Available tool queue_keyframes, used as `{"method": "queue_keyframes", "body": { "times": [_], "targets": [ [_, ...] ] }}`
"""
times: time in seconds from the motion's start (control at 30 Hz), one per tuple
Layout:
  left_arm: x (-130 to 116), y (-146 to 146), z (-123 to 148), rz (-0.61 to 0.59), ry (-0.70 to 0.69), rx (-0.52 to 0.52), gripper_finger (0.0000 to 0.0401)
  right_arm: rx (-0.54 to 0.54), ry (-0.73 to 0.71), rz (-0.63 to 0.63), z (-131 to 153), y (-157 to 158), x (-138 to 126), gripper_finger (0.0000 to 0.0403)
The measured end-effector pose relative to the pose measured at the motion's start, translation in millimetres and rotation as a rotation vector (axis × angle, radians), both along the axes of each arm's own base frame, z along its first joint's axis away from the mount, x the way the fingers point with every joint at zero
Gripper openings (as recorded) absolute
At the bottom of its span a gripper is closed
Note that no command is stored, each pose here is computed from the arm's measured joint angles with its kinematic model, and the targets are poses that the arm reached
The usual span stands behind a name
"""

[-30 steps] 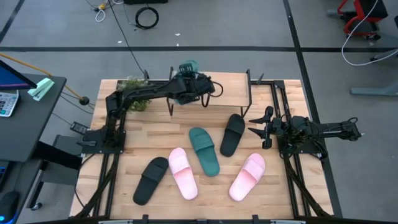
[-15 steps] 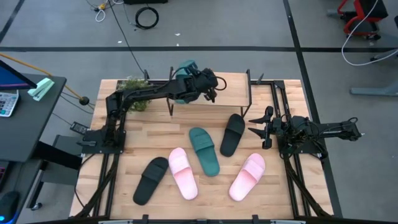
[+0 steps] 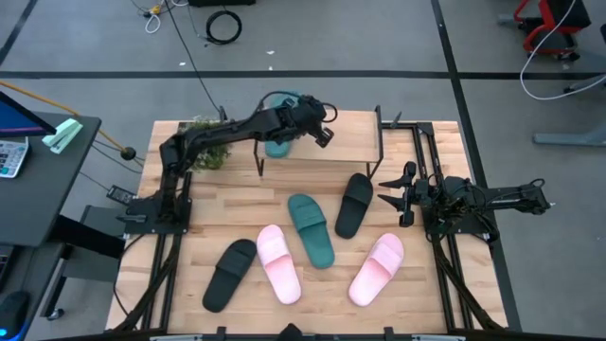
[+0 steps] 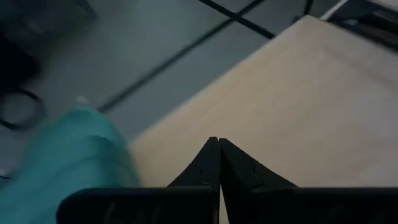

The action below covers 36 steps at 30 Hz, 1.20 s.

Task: Pick and place slides into the shelf
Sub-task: Put the left green slide on the shelf

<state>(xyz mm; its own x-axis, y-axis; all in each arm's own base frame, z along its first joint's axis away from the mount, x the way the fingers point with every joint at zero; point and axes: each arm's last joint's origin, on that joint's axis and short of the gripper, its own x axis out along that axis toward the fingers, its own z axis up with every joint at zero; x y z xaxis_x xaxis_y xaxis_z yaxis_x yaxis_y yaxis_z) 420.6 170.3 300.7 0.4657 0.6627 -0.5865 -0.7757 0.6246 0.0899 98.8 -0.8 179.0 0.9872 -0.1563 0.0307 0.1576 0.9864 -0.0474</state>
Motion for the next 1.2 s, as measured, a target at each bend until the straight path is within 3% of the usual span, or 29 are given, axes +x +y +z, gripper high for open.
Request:
{"method": "queue_keyframes", "body": {
  "times": [0.1,0.5,1.2],
  "targets": [
    [-1.6,4.1,-1.2,-0.003,-0.044,-0.073,0.0007,0.000,0.001,0.000,-0.2,0.0,0.0,0.0165],
    [-13.9,14.2,-9.1,0.067,-0.013,-0.188,0.0003,-0.001,0.000,0.000,0.0,0.0,0.0,0.0165],
    [-31.4,42.9,-11.7,0.156,0.013,-0.202,0.0004,-0.002,0.001,0.000,-0.1,0.0,0.0,0.0165]
  ]
}}
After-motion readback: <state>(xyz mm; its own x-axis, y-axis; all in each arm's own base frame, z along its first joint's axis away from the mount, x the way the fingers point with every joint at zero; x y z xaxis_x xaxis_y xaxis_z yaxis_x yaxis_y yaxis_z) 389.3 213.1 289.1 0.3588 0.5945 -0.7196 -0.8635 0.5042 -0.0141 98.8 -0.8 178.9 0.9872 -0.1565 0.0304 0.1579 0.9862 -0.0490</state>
